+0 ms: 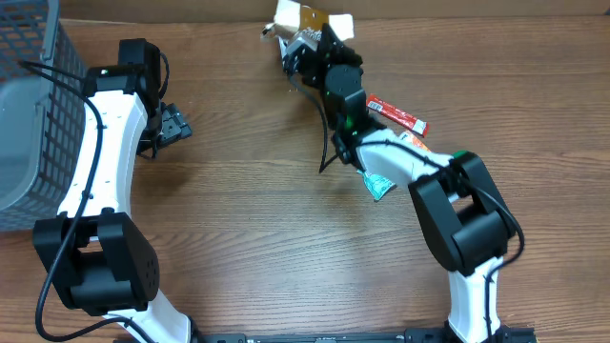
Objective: Scan the item barcode
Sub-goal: 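Lift the brown snack bag and carry it to the white scanner, then hold the brown snack bag in front of the scanner window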
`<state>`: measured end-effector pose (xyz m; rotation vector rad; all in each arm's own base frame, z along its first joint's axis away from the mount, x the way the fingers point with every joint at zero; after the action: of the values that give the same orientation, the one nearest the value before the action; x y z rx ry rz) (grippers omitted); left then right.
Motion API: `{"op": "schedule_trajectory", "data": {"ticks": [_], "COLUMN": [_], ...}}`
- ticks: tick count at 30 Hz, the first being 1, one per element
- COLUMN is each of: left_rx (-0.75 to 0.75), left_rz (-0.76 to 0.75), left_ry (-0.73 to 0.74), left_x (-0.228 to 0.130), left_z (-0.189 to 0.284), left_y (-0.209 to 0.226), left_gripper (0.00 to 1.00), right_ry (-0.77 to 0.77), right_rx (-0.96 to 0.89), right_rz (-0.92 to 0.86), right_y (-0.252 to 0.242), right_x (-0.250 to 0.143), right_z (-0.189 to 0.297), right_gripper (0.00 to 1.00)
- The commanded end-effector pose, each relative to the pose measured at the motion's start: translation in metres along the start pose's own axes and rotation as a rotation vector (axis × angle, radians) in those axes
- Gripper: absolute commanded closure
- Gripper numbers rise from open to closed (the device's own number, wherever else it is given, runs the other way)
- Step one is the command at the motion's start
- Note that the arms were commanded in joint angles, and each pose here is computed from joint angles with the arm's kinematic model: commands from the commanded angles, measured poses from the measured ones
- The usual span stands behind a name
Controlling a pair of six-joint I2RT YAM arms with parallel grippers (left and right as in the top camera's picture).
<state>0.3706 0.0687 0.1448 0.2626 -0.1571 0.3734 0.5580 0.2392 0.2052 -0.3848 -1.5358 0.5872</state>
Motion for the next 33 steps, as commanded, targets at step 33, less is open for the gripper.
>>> {"op": "schedule_trajectory", "data": {"ticks": [33], "left_rx": [0.001], "left_rz": [-0.002], "left_ry": [-0.027], "left_x": [0.004], "left_z": [0.007], "left_y": [-0.001], "left_gripper": [0.00], "right_ry": [-0.048], "right_rx": [-0.037], "right_rz": [-0.072], "right_y": [0.034], "right_x": [0.006], "right_z": [-0.071], "right_gripper": [0.96]}}
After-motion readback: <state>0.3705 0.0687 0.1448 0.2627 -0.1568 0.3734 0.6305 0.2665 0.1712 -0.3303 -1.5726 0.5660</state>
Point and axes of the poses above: each gripper's point midway between its finger pads, its own z axis back along the fingers, its own y axis along the line the jaws close on, x = y × z, the point moved 1 cm from there along z, back along the fingers, and after that the axes turned 13 degrees about -z, right-handed, at the moved point
